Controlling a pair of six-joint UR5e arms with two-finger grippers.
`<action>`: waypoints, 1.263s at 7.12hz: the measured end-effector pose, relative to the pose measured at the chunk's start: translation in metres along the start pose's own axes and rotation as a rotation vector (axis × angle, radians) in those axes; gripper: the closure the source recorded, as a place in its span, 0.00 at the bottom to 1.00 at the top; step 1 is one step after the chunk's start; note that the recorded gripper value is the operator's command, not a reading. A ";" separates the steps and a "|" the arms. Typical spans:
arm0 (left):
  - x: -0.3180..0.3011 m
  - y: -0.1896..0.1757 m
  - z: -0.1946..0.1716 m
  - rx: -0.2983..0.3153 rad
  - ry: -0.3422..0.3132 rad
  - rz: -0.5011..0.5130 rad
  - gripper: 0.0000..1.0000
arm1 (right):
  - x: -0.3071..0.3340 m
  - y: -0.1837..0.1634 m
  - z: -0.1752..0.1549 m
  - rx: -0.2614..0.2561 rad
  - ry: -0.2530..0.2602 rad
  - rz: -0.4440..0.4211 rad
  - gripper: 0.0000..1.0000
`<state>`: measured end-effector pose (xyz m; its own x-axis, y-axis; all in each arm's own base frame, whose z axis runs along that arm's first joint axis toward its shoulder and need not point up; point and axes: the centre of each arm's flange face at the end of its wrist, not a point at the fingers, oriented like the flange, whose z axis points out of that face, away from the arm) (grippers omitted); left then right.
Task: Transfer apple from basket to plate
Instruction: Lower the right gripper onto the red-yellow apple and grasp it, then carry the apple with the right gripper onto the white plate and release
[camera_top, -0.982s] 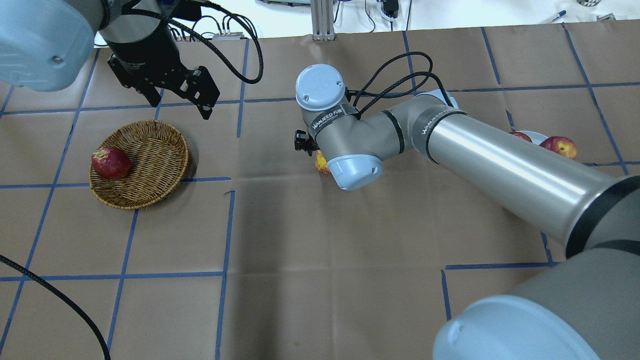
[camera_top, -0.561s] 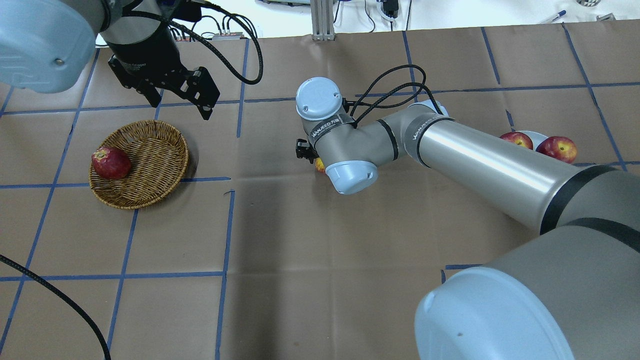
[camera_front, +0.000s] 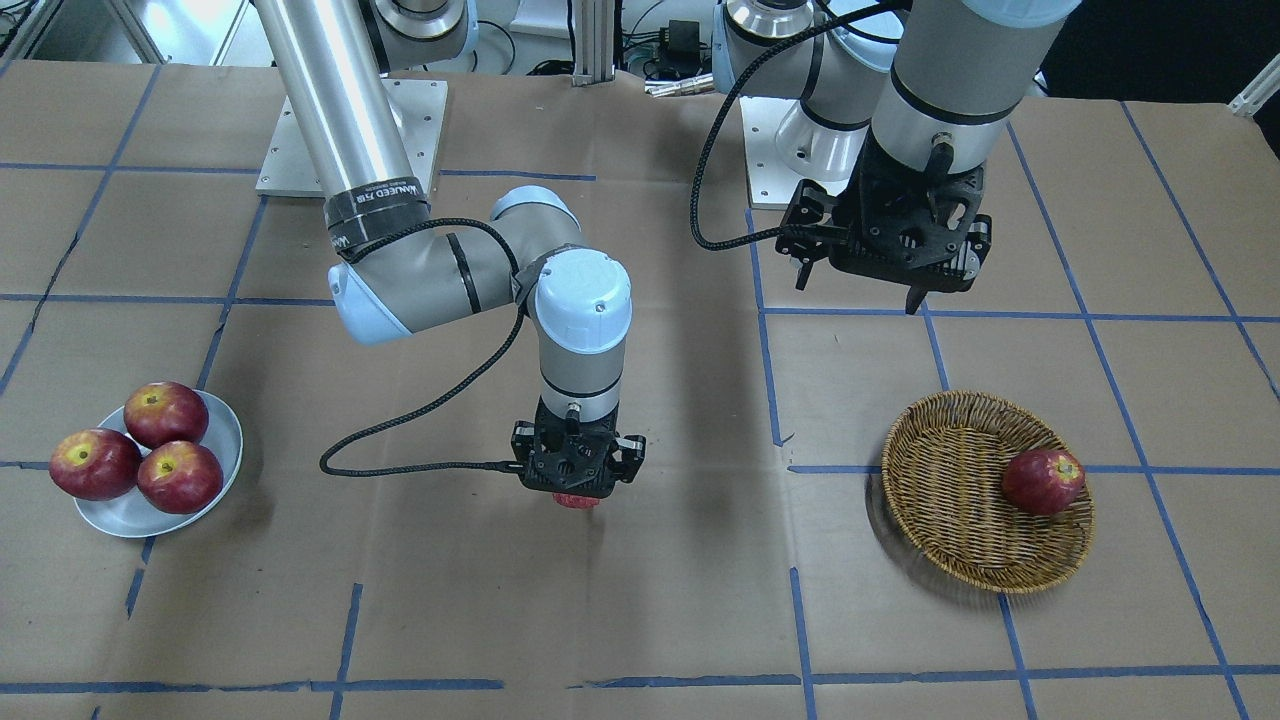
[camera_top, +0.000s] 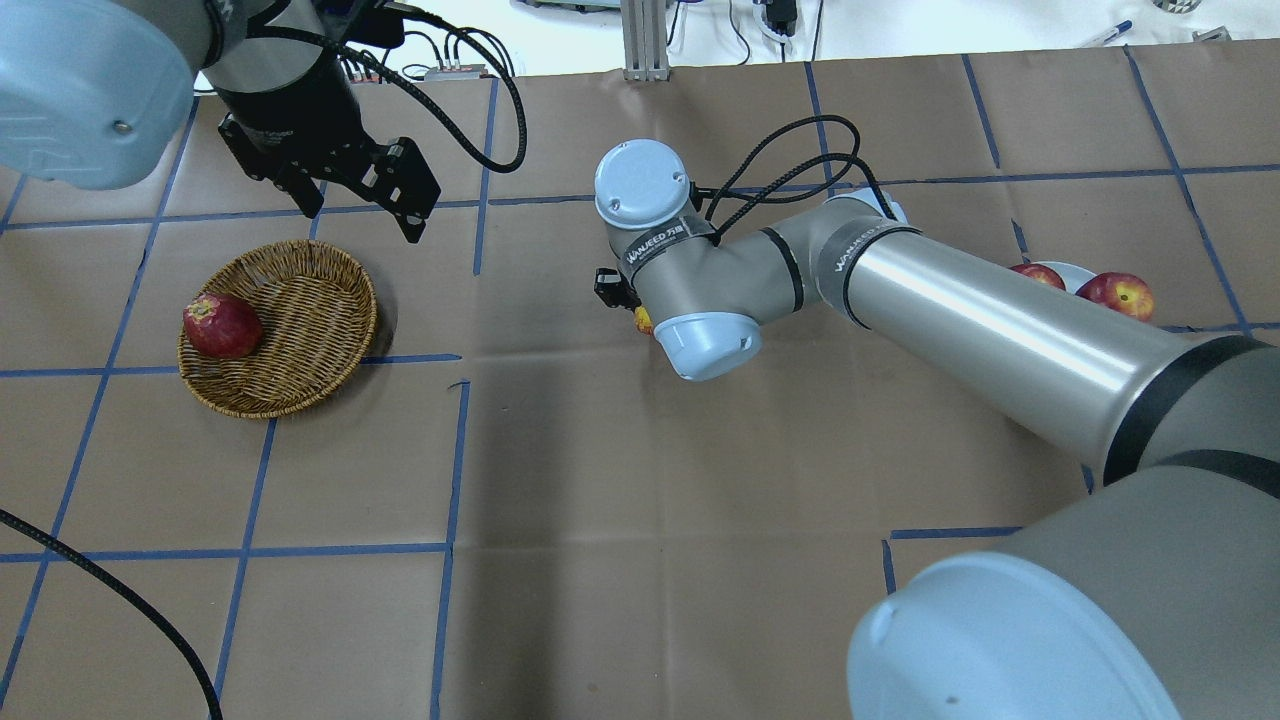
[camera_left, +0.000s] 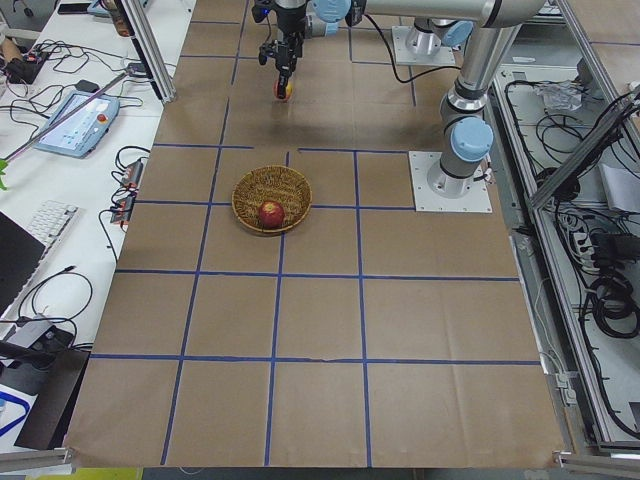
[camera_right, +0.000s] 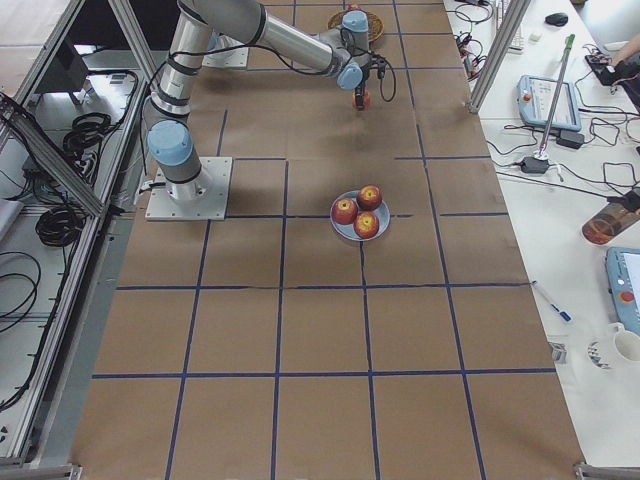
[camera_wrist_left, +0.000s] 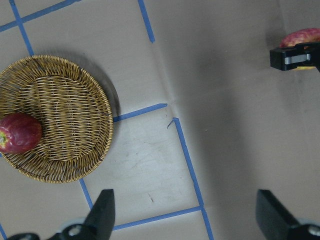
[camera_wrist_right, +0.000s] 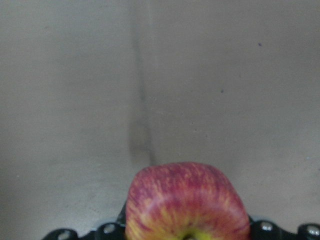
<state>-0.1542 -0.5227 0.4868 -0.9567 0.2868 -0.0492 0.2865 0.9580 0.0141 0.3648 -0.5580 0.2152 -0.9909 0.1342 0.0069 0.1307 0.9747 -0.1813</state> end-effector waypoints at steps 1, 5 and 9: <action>0.000 0.000 0.000 0.000 0.000 0.000 0.01 | 0.018 -0.008 -0.028 -0.004 0.006 0.012 0.42; -0.020 0.000 0.003 -0.006 0.001 -0.037 0.01 | 0.209 -0.063 -0.120 -0.091 0.070 -0.074 0.43; -0.024 0.000 0.003 -0.006 0.002 -0.045 0.01 | 0.403 -0.058 -0.104 -0.167 0.060 -0.143 0.48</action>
<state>-0.1312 -0.5298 0.4847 -0.9687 0.2436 -0.0483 0.2430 0.9699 0.0180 -0.0388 -0.5415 0.3311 -0.9968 -0.0018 0.0803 -0.0026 1.0000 -0.0091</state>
